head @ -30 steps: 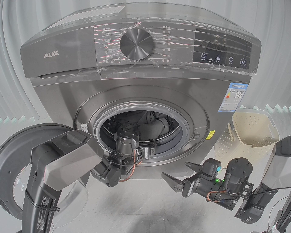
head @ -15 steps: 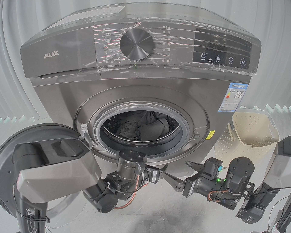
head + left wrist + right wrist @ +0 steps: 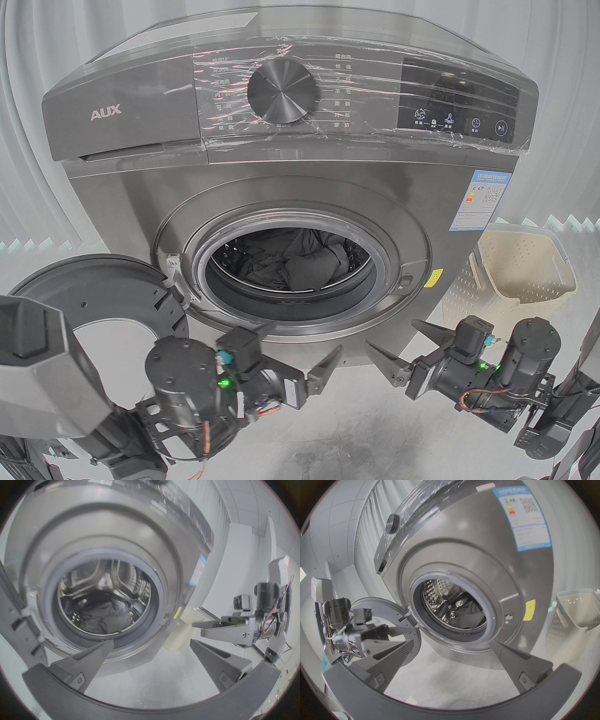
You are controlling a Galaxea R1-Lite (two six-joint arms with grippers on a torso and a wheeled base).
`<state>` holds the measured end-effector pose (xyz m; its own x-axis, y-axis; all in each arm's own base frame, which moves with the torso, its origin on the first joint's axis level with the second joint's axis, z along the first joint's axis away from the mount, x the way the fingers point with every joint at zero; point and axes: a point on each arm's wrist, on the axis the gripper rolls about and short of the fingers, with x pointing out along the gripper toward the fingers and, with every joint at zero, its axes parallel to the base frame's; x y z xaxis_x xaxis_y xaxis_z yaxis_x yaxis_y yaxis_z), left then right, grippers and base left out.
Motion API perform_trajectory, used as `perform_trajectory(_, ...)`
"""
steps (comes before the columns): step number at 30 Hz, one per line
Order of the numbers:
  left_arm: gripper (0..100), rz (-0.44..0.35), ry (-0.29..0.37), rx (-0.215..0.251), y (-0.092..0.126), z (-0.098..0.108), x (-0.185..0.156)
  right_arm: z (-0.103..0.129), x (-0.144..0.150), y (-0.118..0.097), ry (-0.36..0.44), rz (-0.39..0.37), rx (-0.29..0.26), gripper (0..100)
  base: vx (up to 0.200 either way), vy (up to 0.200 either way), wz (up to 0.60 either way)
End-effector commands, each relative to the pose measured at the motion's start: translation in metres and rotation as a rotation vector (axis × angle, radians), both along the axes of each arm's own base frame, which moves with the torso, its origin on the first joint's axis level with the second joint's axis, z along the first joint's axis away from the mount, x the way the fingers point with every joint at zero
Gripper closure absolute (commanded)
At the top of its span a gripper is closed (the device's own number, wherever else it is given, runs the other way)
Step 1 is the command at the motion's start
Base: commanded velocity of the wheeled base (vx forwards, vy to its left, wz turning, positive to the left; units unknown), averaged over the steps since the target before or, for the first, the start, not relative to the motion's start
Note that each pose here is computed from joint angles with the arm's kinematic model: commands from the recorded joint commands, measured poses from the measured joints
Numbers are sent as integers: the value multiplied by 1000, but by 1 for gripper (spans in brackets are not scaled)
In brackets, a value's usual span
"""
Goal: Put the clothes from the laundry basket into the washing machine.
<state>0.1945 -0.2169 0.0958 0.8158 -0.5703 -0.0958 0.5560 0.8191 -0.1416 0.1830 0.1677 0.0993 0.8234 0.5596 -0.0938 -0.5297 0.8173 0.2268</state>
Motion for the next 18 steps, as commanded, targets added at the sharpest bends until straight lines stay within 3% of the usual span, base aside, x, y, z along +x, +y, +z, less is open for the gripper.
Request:
perform_trajectory(1, 0, 114, -61, -58, 50, 23, -23, 14, -17, -33, -30, -80, 7, 0, 0, 0, 0)
perform_trajectory(5, 0, 143, -56, -55, 71, 25, -33, 10, -20, -51, -13, -137, -15, 0, 0, 0, 0)
perform_trajectory(9, 0, 167, -66, -54, 82, 28, -37, 9, -25, -58, -18, -149, -42, 0, 0, 0, 0)
perform_trajectory(12, 0, 169, -77, -26, 91, 28, -47, 10, -31, -63, -14, -153, -52, 0, -200, 0, 0)
perform_trajectory(15, 0, 170, -88, -28, 95, 30, -52, 14, -33, -64, -30, -162, -43, 0, -200, 0, 0)
perform_trajectory(18, 0, 220, -152, -39, 114, 42, -57, 20, -42, -72, -44, -203, -80, 0, -200, 0, 0)
